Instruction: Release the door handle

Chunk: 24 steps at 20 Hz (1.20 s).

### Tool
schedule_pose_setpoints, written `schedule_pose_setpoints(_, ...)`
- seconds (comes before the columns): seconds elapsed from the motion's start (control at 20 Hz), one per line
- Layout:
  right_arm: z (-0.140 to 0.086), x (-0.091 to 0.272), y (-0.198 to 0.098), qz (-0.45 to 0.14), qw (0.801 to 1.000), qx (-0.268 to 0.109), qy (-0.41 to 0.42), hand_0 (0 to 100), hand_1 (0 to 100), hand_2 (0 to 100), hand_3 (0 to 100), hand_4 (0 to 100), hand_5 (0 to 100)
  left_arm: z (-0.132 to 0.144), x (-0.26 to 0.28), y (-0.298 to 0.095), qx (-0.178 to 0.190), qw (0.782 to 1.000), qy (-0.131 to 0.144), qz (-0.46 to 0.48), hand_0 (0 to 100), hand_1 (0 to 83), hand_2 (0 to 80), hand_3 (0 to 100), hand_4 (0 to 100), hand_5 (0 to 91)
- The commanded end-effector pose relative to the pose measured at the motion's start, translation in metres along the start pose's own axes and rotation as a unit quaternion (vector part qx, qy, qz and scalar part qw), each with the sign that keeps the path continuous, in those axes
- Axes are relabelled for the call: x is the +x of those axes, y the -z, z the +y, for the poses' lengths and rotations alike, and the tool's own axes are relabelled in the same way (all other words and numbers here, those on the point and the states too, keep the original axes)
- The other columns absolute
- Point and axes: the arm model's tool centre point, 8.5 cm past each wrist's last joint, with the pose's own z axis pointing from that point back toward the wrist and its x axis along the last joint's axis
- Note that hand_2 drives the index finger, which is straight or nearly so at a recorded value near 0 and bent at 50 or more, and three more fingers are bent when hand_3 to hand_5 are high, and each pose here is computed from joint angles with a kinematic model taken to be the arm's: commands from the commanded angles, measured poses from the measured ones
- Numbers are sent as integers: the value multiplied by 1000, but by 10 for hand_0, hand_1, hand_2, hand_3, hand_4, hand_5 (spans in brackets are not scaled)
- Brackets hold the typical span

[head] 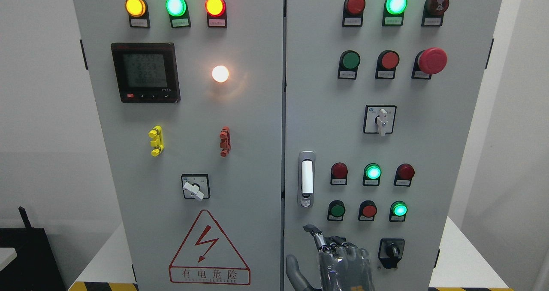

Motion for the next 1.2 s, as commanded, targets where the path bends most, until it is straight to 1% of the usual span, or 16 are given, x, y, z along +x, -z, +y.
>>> schedule_pose_setpoints(0.0,-19,-9,0,12,999,-31,-1,455,382,708,1000,942,978,-1,5,1,-2,1000,6,-7,120,389,0,0,0,0)
schedule_pose_setpoints(0.1,-21,-9,-5,14,999,-30,0,472,351,764,1000,1000,984,-1,5,1,-2,1000,6,-7,120,389,0,0,0,0)
schedule_pose_setpoints(0.15,-22,-9,-7,15,999,-30,1,471,338,800,1000,1000,988,-1,5,1,-2,1000,6,-7,120,389,0,0,0,0)
schedule_pose_setpoints(0.3,-23,-11,-6,18,999,-29,-2,470,320,858,1000,1000,990,-1,5,1,-2,1000,6,-7,120,389,0,0,0,0)
schedule_pose_setpoints(0.35,-23,-11,-6,18,999,-29,-2,455,320,863,1000,1000,990,-1,5,1,-2,1000,6,-7,120,389,0,0,0,0)
schedule_pose_setpoints(0.45,-24,-11,-4,17,999,-31,-1,387,324,891,1000,1000,990,-1,5,1,-2,1000,6,-7,120,389,0,0,0,0)
schedule_pose_setpoints(0.75,-30,-12,5,17,999,-43,-2,327,326,917,1000,1000,990,-1,5,1,-2,1000,6,-7,120,389,0,0,0,0)
schedule_pose_setpoints(0.95,-32,-11,20,9,999,-41,-1,317,293,975,1000,1000,993,-1,5,1,-2,1000,6,-7,120,389,0,0,0,0)
schedule_pose_setpoints(1.0,-32,-12,23,9,999,-39,-1,313,285,978,1000,1000,993,-1,5,1,-2,1000,6,-7,120,389,0,0,0,0)
schedule_pose_setpoints(1.05,-30,-12,27,8,999,-33,-1,317,250,990,1000,1000,994,-1,5,1,-2,1000,6,-7,120,389,0,0,0,0)
schedule_pose_setpoints(1.15,-30,-11,35,5,1000,-27,-2,311,235,999,1000,1000,994,-1,5,1,-2,1000,6,-7,120,389,0,0,0,0)
